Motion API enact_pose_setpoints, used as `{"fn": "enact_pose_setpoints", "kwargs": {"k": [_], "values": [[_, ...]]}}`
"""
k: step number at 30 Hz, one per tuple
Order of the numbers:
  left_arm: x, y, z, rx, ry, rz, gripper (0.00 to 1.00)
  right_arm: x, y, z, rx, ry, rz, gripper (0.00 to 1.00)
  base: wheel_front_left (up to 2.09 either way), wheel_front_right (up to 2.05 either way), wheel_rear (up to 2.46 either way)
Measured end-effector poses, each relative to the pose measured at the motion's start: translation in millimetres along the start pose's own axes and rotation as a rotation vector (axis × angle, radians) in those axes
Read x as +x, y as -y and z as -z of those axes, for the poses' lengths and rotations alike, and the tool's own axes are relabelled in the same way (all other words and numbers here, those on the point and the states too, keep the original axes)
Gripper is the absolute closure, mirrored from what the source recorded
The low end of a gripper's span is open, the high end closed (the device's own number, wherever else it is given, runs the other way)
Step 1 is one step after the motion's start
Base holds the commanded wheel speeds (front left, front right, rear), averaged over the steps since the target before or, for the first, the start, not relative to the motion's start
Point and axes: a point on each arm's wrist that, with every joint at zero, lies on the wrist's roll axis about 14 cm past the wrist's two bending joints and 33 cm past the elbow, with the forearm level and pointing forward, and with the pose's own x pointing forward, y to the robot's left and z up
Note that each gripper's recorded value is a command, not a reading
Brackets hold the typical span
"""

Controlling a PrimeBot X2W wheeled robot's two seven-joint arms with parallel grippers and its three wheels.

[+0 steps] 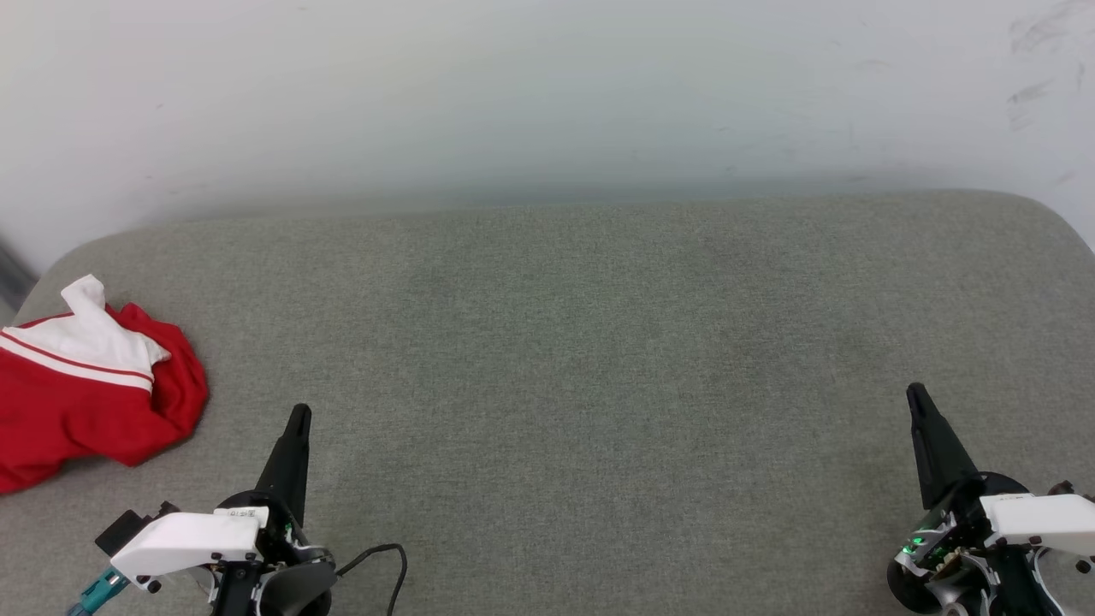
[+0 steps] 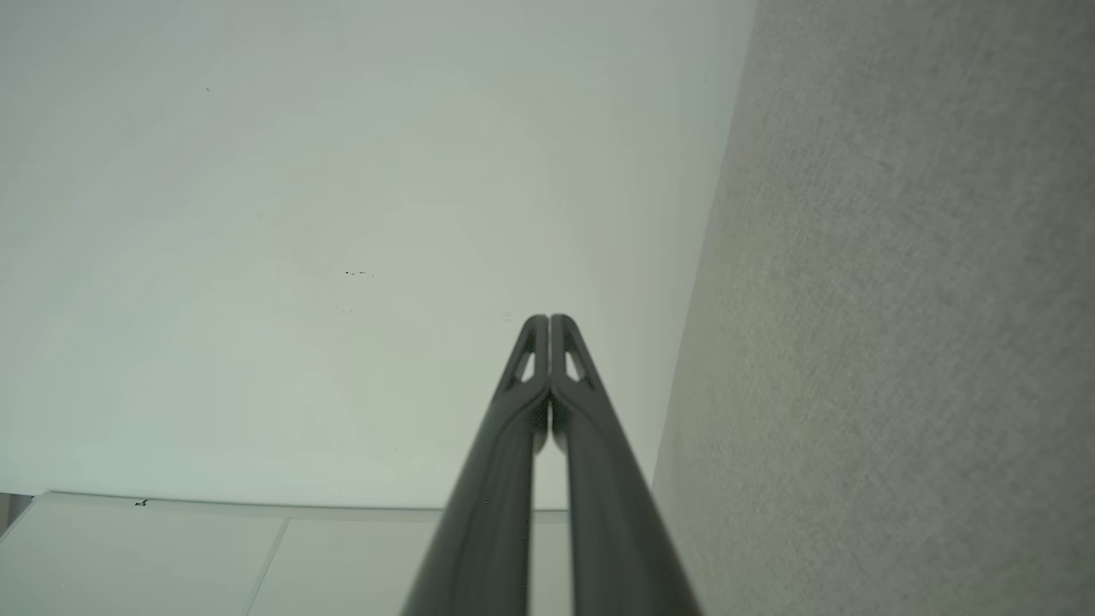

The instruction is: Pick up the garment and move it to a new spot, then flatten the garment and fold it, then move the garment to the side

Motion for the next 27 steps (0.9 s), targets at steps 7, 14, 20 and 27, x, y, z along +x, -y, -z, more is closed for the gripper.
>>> {"fn": "enact_pose_setpoints", "kwargs": {"k": [7, 14, 20, 27], "values": [[0.0, 0.0, -0.1, 0.0, 0.0, 0.0, 1.0, 0.0, 0.0, 0.0, 0.0, 0.0, 0.0, 1.0, 0.0, 0.0, 0.0], [0.0, 0.0, -0.1, 0.0, 0.0, 0.0, 1.0, 0.0, 0.0, 0.0, 0.0, 0.0, 0.0, 1.0, 0.0, 0.0, 0.0], [0.0, 0.0, -0.1, 0.0, 0.0, 0.0, 1.0, 0.0, 0.0, 0.0, 0.0, 0.0, 0.0, 1.0, 0.0, 0.0, 0.0], [0.0, 0.0, -0.1, 0.0, 0.0, 0.0, 1.0, 0.0, 0.0, 0.0, 0.0, 0.0, 0.0, 1.0, 0.0, 0.0, 0.0]]}}
